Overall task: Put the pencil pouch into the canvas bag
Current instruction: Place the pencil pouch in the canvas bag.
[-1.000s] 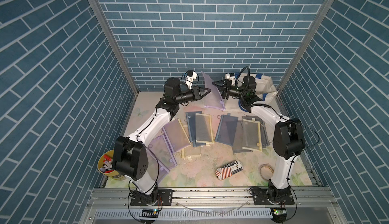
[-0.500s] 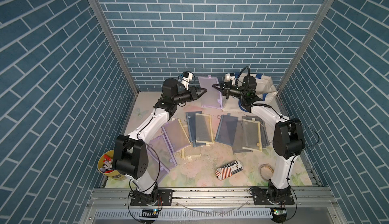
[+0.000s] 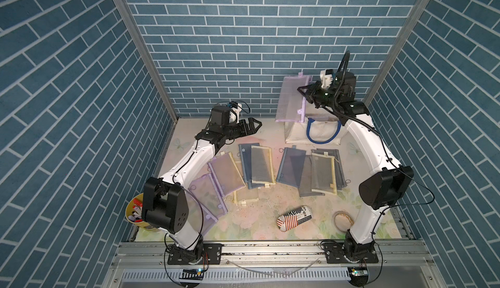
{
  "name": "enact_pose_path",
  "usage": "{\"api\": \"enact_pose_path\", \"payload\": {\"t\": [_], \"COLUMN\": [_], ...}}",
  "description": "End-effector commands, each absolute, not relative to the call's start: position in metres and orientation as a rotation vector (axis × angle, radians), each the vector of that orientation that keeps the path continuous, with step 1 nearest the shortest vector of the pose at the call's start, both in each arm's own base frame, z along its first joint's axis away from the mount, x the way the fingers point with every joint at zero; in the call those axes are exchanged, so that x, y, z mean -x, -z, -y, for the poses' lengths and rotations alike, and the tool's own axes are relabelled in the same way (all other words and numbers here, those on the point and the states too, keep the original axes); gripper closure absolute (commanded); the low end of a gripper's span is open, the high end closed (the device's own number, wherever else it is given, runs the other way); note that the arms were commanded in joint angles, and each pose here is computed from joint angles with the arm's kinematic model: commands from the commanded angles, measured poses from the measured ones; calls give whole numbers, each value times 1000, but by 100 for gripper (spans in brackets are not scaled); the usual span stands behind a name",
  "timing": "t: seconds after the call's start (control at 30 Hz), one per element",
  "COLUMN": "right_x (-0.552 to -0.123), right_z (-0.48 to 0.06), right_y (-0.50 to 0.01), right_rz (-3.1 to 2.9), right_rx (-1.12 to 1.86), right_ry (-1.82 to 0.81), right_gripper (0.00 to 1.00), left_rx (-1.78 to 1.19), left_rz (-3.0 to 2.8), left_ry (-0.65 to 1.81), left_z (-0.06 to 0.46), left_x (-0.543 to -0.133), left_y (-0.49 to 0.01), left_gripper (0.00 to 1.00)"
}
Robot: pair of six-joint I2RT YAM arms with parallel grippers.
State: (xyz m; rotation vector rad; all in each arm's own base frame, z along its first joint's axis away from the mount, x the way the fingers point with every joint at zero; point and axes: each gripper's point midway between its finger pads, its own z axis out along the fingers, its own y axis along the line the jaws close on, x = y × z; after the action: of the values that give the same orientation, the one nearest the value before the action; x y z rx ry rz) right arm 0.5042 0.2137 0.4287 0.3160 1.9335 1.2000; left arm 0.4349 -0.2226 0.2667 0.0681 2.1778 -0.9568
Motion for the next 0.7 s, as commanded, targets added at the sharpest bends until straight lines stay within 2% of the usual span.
{"api": "enact_pose_path", "payload": {"t": [0.0, 0.1, 0.33, 0.47, 0.67], "right_x": [-514, -527, -551, -551, -556], "right_z": [-146, -119, -84, -58, -42], "right_y": [-423, -425, -426, -410, -375], "right_rz": [-1884, -1758, -1643, -1591, -1562], "right_rx": [-643, -858, -1017, -1130, -1261], "right_ry": [-837, -781, -611, -474, -371], "right_gripper": [100, 100, 100, 100, 100], "left_rx": [-159, -235, -401, -449, -475], "left_rz": [-2262, -2335, -2336, -2335, -2308], "left_ry": [747, 620, 439, 225, 152], "left_z": [212, 212, 214, 197, 187], "left_x": [-418, -411, -398, -397, -394], "left_y": [-250, -235, -235, -236, -239], "left_gripper": [1, 1, 1, 1, 1]}}
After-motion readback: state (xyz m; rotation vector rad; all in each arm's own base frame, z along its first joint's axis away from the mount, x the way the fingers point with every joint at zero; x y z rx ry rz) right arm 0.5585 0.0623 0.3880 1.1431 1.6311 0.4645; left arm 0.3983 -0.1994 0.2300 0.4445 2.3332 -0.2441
